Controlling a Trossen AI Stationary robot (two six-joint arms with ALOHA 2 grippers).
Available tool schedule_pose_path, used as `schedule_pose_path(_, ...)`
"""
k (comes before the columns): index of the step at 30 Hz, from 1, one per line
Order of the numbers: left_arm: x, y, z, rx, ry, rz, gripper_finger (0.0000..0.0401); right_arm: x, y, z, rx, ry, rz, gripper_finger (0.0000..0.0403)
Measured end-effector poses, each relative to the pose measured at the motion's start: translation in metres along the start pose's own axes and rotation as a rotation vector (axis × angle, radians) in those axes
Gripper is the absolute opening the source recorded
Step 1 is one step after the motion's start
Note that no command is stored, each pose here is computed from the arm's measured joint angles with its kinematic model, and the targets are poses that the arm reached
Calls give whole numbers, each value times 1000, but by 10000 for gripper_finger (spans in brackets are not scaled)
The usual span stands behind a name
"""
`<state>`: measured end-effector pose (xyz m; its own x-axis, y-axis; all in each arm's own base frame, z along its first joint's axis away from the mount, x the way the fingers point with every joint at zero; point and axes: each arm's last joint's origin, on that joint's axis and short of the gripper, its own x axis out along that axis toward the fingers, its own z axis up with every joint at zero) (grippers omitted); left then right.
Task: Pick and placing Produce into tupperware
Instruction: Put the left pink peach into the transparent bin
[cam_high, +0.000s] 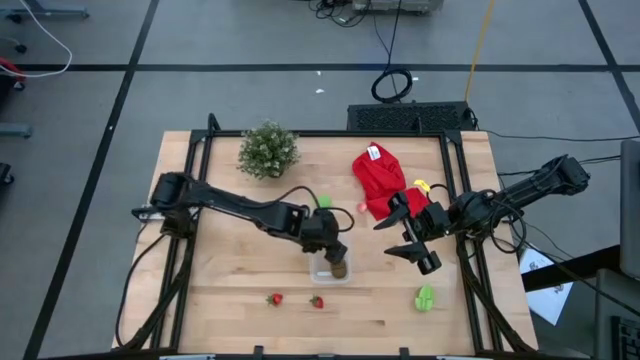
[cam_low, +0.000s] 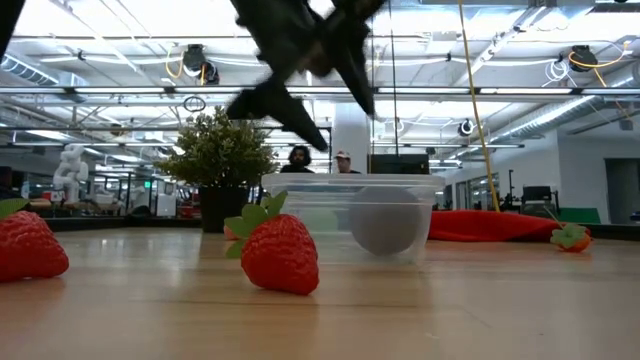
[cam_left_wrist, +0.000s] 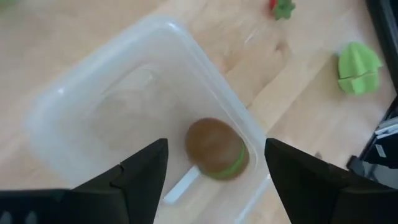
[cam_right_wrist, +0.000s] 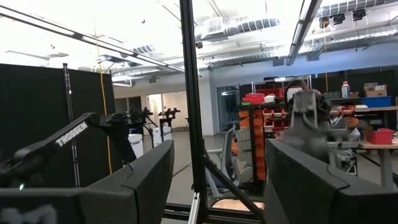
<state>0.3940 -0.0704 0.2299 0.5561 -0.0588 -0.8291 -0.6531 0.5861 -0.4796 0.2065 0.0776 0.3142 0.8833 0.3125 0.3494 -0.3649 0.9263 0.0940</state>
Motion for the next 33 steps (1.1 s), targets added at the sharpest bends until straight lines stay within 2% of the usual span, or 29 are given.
schedule_pose_path(4,-28,0,-12,36,-76,93,271,0,0,0,0,-1,0,242)
schedule_pose_path(6,-32,3,-17,56,-104,159,271,0,0,0,0,-1,0,242)
schedule_pose_path(9,-31,14,-20,55,-76,278,271,0,0,0,0,-1,0,242)
schedule_pose_path(14,-21,34,-11,52,-43,443,271,0,0,0,0,-1,0,242)
schedule_pose_path(19,-20,52,8,27,-57,535,271,0,0,-1,1,13,-1,242)
schedule_pose_path(25,-8,81,14,-20,-19,591,271,0,0,-5,0,45,-3,242)
schedule_pose_path(30,8,103,12,-64,6,571,271,0,0,-4,0,44,-2,242)
schedule_pose_path(33,14,108,15,-66,7,512,271,0,0,-4,0,40,-1,242)
